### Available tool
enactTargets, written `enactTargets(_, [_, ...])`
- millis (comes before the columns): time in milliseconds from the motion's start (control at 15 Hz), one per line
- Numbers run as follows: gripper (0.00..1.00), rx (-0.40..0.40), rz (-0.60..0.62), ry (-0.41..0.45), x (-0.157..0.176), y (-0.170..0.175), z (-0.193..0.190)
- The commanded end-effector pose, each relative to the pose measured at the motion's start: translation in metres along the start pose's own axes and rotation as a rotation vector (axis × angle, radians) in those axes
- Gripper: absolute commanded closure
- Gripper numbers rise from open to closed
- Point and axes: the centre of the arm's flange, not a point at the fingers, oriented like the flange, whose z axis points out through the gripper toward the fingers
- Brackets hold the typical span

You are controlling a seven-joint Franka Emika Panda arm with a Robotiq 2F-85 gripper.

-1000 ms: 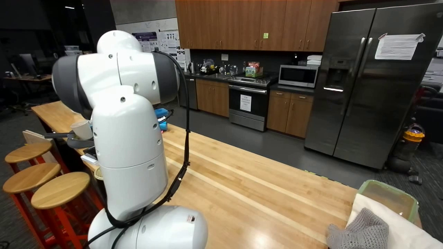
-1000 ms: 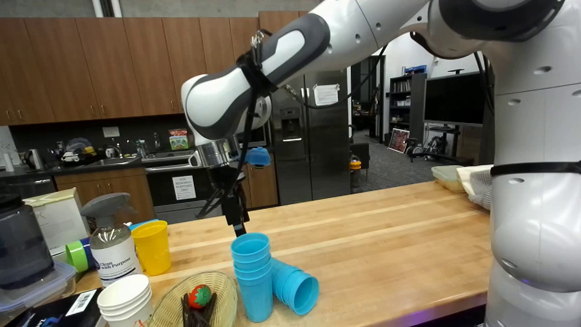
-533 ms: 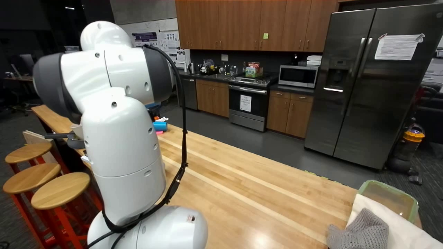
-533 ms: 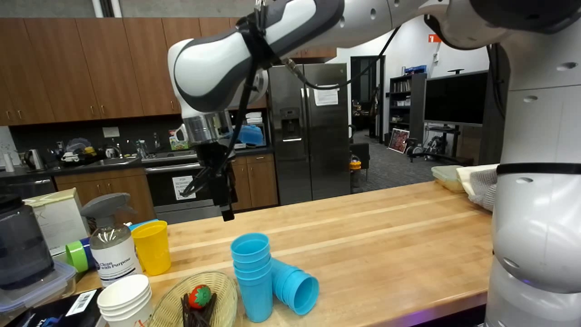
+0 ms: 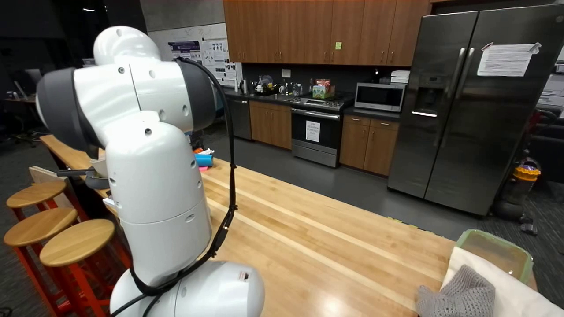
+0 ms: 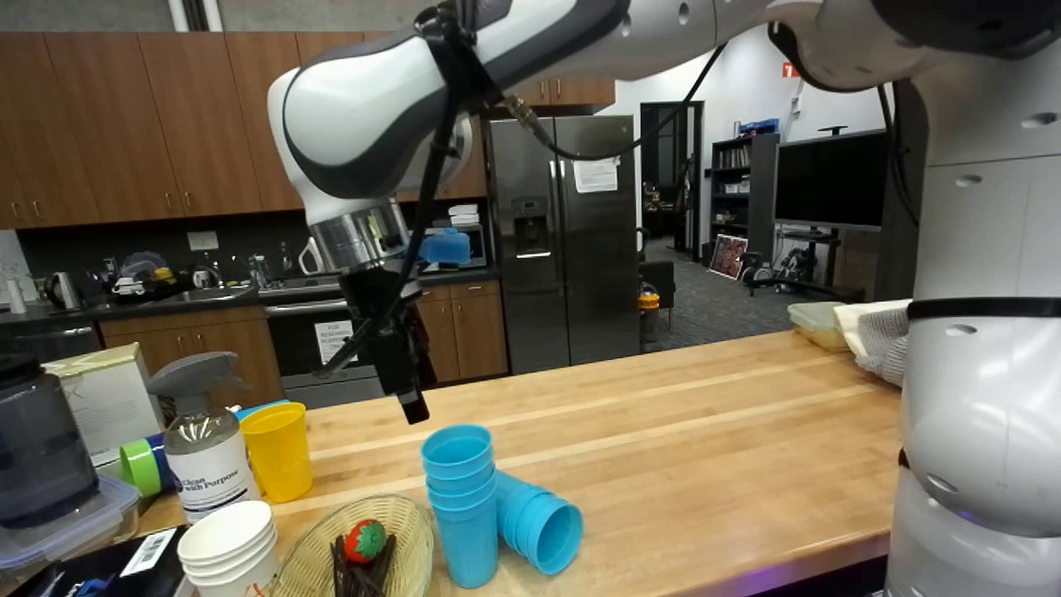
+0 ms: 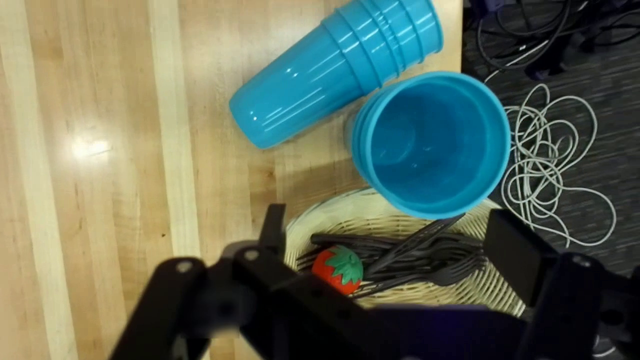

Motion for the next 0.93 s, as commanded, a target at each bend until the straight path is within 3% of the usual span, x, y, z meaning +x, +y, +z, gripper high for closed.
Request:
enactTargets(0, [0.00,0.032,0.060,-0.080,-0.003,-0.009,0.008])
enactTargets(200, [0.00,0.038,0.105,-0.115,-0.006,-0.008,0.014])
enactTargets(400, [0.00,-0.064,0.204,-0.090,-0.002,0.010,0.021])
enactTargets(600, [0.00,-0.122,0.228,-0.096,0.004,0.033,0.031])
enactTargets(867, [0.00,-0.128,0.227,-0.090,0.007,0.050,0.040])
